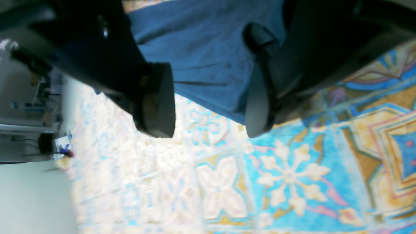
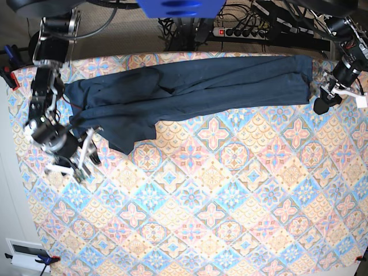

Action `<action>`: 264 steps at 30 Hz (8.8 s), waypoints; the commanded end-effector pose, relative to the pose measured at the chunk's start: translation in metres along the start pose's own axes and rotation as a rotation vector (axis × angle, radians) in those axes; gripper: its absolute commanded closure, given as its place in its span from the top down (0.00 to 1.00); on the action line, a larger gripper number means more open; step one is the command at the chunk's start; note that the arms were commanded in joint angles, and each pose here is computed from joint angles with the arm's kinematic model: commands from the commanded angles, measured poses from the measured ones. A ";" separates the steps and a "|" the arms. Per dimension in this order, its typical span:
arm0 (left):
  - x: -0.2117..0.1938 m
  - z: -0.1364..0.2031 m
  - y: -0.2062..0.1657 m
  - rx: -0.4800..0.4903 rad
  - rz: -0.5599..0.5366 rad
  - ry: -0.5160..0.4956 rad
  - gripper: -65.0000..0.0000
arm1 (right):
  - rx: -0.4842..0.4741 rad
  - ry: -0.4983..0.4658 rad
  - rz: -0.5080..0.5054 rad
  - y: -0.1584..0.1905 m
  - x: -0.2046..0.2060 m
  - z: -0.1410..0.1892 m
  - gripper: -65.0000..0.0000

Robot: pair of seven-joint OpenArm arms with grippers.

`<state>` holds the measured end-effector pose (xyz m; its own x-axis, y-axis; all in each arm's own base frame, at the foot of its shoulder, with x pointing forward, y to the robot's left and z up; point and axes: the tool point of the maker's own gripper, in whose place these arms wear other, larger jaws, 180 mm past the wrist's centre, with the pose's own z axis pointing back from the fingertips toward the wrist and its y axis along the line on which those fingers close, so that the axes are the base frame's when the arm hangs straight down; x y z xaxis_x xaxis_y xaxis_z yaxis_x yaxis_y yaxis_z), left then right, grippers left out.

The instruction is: Layout the t-shirt on the table in an organized manner, then fold the t-shirt properly

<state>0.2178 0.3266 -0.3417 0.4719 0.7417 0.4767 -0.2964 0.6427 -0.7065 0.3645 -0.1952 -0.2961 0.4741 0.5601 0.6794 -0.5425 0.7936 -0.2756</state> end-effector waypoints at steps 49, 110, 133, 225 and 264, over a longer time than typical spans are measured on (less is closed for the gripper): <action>0.031 -0.003 -0.022 -0.061 -0.037 -0.076 0.52 | 0.102 0.045 -0.072 0.057 -0.035 -0.003 0.02; -0.071 -0.014 0.036 0.250 -0.299 0.411 0.52 | -0.003 0.182 -0.103 0.044 -0.110 0.055 0.32; 0.045 -0.004 0.021 0.221 -0.300 0.098 0.00 | -0.011 0.177 -0.100 0.040 -0.106 0.055 0.32; -0.149 -0.085 -0.149 -0.362 -0.329 0.505 0.38 | -0.059 0.165 -0.119 0.023 -0.104 0.060 0.32; -0.097 -0.076 -0.089 -0.075 -0.436 0.345 0.38 | 0.333 0.055 -0.448 0.079 -0.093 0.026 0.32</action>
<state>0.2549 0.1800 -0.3755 0.8083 0.2957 0.5092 0.0210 0.8497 -0.5268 0.2506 -0.1897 -0.3751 0.7680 0.2063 0.6063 -0.4484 0.8492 0.2790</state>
